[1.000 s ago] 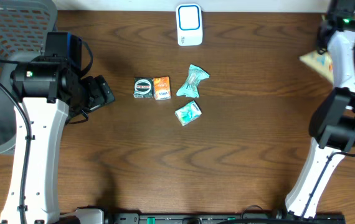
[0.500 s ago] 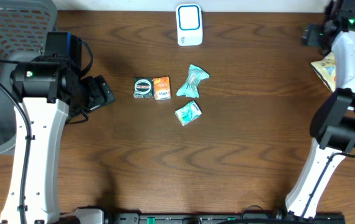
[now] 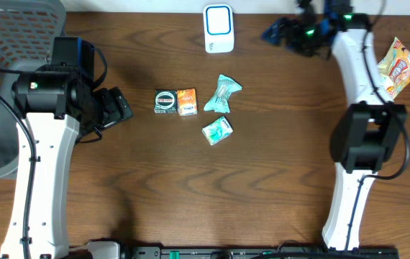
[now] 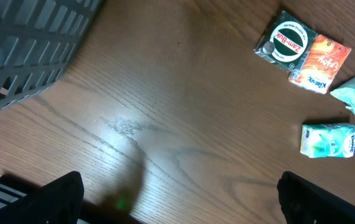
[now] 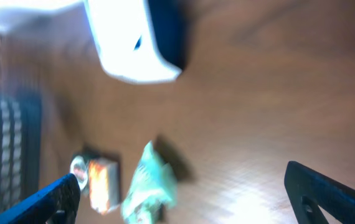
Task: Scan the item barcode
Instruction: 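Move the right gripper over the mint-green wipes pouch and grasp it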
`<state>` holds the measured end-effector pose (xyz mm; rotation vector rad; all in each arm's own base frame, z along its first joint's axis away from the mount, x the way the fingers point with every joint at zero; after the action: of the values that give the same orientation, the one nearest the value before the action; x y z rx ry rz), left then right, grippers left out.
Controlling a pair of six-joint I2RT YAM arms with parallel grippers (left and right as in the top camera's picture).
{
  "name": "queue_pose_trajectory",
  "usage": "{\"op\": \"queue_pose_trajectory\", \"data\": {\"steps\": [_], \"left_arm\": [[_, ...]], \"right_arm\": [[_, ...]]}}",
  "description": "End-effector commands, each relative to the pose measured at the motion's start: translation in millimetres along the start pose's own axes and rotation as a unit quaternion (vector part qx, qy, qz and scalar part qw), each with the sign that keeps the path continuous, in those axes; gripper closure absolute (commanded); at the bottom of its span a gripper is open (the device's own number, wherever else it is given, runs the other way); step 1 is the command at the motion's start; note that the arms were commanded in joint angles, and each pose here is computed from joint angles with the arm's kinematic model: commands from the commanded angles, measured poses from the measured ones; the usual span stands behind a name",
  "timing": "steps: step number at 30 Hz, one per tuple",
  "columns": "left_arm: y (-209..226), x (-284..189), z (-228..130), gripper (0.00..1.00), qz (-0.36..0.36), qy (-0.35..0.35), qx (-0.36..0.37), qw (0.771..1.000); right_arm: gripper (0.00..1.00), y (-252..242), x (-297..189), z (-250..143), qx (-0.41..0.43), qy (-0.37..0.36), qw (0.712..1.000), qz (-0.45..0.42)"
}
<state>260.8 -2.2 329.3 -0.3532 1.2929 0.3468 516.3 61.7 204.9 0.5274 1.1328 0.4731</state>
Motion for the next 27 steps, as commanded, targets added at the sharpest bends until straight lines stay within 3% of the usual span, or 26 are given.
{"op": "queue_pose_trajectory", "data": {"steps": [1,15,20,27], "left_arm": [[0.5,1.3,0.3,0.02,0.005,0.003,-0.005,1.000],[0.4,1.3,0.3,0.02,0.005,0.003,-0.004,1.000],[0.4,1.3,0.3,0.02,0.005,0.003,-0.004,1.000],[0.5,1.3,0.3,0.02,0.005,0.003,-0.005,1.000]], "right_arm": [[0.03,38.8,3.7,-9.9,-0.031,0.009,0.999,-0.014],[0.01,109.5,58.3,-65.6,-0.100,0.079,0.986,-0.105],[0.25,122.0,65.0,-85.8,-0.105,0.118,0.981,-0.115],[0.21,130.0,67.9,-103.0,-0.106,0.155,0.974,-0.124]]}}
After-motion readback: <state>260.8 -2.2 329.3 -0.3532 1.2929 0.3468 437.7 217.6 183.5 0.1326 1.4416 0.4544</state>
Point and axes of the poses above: each gripper's point midway between its finger pads, its own x axis out along the fingers, its own y axis along the line the jaws close on, z = x × y, the point moved 10 cm from there along -x, back along the fingers, and after that the axes turned 2 degrees about x, right-handed, at the moved point
